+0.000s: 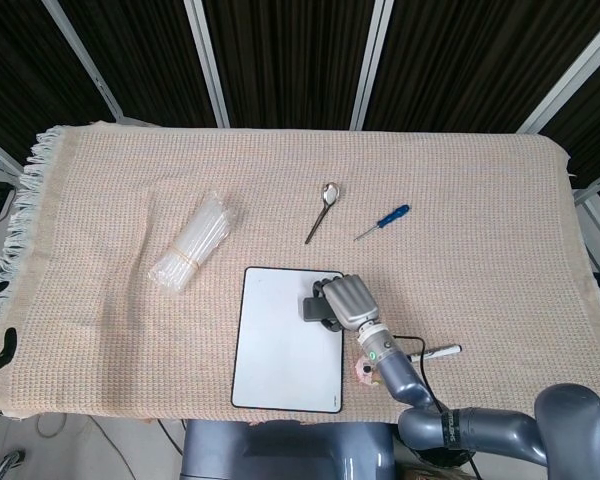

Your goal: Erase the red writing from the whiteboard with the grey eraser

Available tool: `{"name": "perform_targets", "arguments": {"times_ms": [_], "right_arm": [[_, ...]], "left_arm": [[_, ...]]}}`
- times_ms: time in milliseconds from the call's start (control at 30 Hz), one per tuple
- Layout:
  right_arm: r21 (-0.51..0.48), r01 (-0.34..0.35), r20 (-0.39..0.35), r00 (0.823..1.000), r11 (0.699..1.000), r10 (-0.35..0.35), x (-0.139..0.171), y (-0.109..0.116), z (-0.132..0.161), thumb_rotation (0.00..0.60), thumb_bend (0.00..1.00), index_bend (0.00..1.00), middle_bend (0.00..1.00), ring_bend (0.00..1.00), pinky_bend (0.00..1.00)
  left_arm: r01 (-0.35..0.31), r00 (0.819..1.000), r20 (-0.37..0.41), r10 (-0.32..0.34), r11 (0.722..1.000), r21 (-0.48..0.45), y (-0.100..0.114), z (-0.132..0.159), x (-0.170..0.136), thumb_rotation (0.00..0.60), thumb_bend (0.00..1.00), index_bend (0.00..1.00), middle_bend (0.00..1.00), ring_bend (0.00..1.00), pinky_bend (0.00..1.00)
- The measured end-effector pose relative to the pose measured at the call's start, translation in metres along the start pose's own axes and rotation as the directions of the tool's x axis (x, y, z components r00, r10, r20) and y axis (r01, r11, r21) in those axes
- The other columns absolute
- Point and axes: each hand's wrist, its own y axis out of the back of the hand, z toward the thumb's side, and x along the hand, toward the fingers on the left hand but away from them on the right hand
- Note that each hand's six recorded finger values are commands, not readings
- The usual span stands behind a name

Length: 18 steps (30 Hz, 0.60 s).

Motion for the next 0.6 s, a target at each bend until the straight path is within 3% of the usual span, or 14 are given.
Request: {"name": "perform_targets", "arguments": {"times_ms": [300,600], "right_arm": [[-0.010,0.048,0.071,0.996,0.999,-0.047,-0.009,0.025,-0.032,0.600,0.47,0.57,0.52,0.50,0.54],[-0.043,0.076,0.124,0.990,0.996,-0.070,0.010,0.056,-0.081,0.600,0.47,0.57,0.51,0.49,0.51]], "left_arm": [[0.000,1.000,0.001,0.000,1.000,0.000,0.000,0.000,0.000,0.600,0.46,0.15,0.01,0.00,0.00],[-0.001,1.000,0.003,0.001,1.000,0.005,0.000,0.001,0.000,0.600,0.46,0.15,0.01,0.00,0.00]]}}
